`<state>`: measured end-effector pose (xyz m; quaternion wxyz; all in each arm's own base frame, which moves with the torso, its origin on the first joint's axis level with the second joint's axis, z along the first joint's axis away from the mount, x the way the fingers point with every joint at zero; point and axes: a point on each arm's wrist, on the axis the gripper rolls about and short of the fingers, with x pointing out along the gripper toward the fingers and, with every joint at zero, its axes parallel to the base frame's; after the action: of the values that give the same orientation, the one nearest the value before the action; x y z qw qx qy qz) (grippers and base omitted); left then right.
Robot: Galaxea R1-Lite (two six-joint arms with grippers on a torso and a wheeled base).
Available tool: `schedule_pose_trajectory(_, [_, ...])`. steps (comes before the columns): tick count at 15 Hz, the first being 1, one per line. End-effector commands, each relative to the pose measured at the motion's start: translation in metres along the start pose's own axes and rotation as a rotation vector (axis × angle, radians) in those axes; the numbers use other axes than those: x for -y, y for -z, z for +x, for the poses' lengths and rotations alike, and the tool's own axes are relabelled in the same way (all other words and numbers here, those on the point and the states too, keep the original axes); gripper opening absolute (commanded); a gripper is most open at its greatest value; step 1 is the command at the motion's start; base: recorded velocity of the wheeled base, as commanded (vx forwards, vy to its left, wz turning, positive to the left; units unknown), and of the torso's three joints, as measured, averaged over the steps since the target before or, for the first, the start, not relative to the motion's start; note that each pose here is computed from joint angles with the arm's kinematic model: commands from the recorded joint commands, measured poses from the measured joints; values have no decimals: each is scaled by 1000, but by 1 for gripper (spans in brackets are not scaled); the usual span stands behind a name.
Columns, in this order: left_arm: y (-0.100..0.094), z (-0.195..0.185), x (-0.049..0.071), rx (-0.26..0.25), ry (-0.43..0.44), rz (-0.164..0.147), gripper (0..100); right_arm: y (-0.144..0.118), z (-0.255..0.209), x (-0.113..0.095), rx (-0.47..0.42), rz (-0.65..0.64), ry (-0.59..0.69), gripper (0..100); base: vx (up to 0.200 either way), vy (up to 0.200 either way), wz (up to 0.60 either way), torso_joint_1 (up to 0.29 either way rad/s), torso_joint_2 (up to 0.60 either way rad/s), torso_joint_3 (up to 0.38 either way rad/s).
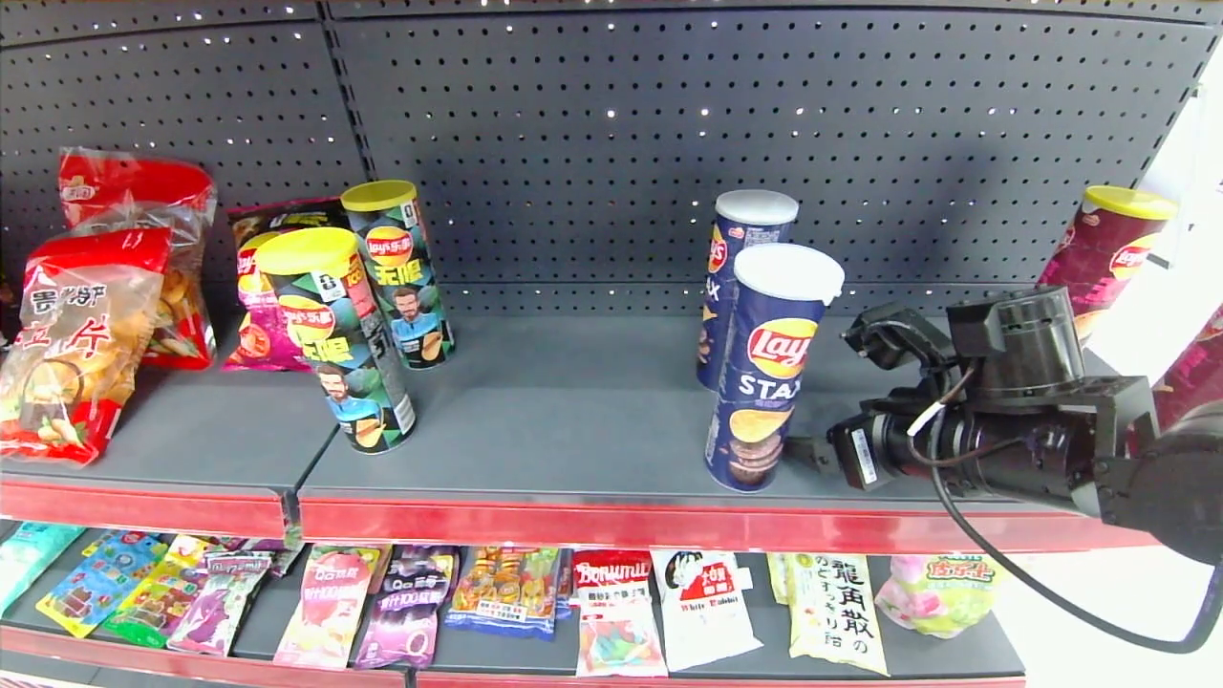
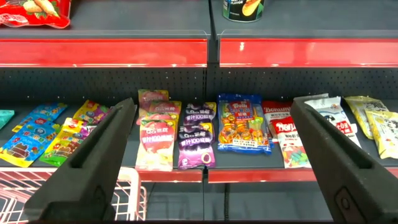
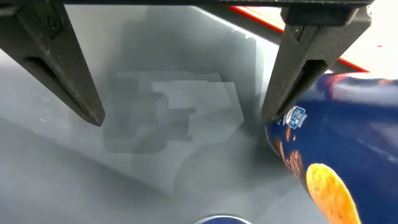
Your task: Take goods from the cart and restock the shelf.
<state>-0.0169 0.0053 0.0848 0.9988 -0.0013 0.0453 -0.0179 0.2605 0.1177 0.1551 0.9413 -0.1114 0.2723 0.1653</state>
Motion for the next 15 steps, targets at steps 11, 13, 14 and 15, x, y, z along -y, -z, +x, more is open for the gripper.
schedule_pose_trajectory(11, [0, 0, 0, -2, 2, 0, 100, -5, -15, 10, 42, 30, 41, 100, 0, 0, 0, 0, 0, 0])
schedule_pose_trajectory(13, [0, 0, 0, -2, 8, 0, 100, -4, -59, 19, 134, 47, 82, 100, 0, 0, 0, 0, 0, 0])
schedule_pose_trajectory(14, [0, 0, 0, -2, 11, 0, 100, 1, -84, 19, 184, 49, 92, 100, 0, 0, 0, 0, 0, 0])
schedule_pose_trajectory(15, [0, 0, 0, -2, 14, 2, 100, 15, -110, 19, 226, 49, 104, 100, 0, 0, 0, 0, 0, 0])
